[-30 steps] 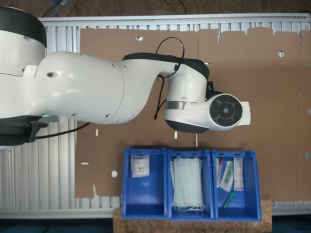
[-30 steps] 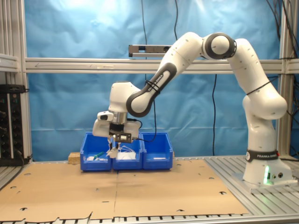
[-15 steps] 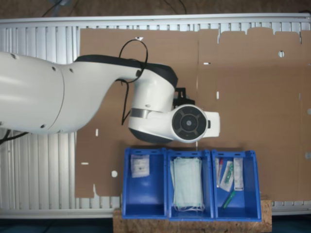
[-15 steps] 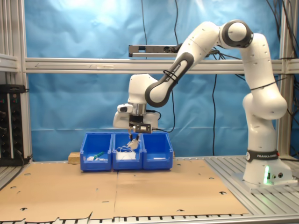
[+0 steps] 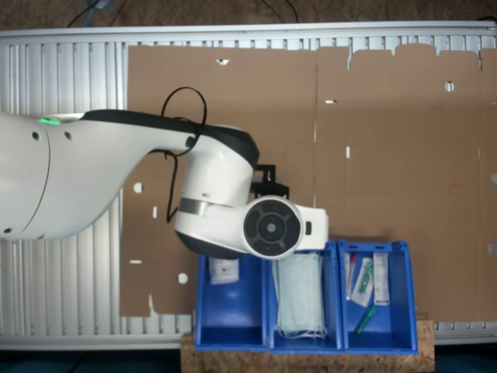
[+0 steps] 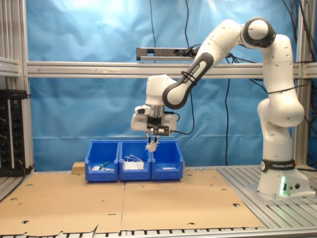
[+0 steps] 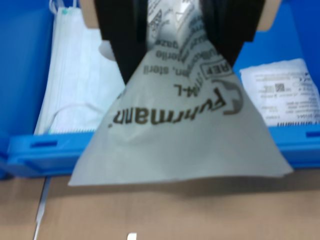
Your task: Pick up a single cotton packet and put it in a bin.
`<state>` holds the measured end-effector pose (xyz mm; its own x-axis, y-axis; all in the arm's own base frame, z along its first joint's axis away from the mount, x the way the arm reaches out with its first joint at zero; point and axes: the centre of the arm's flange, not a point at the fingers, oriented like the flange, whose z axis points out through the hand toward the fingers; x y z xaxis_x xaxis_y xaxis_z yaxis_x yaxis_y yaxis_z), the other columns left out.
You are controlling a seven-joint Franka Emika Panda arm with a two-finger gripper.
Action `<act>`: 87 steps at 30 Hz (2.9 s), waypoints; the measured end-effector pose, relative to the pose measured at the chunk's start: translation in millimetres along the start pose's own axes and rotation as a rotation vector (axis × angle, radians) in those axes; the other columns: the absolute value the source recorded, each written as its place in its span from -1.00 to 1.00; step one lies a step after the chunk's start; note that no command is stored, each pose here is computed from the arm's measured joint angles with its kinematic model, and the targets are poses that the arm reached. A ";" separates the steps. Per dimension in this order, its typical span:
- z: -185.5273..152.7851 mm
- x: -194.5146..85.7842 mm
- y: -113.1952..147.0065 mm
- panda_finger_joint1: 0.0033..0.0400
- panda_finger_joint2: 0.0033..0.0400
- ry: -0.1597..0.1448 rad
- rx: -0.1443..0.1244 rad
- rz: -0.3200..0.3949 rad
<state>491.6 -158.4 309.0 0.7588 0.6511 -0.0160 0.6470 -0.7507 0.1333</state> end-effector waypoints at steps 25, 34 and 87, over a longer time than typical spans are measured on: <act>3.4 -102.1 44.0 -0.77 -0.77 -0.072 -0.013 0.159; 6.2 -119.4 48.8 -0.77 -0.77 -0.091 -0.010 0.180; 6.3 -120.3 48.9 0.80 0.80 -0.094 -0.010 0.178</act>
<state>432.4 -274.1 311.2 0.8650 0.4947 -0.0838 0.5017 -0.8515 0.1522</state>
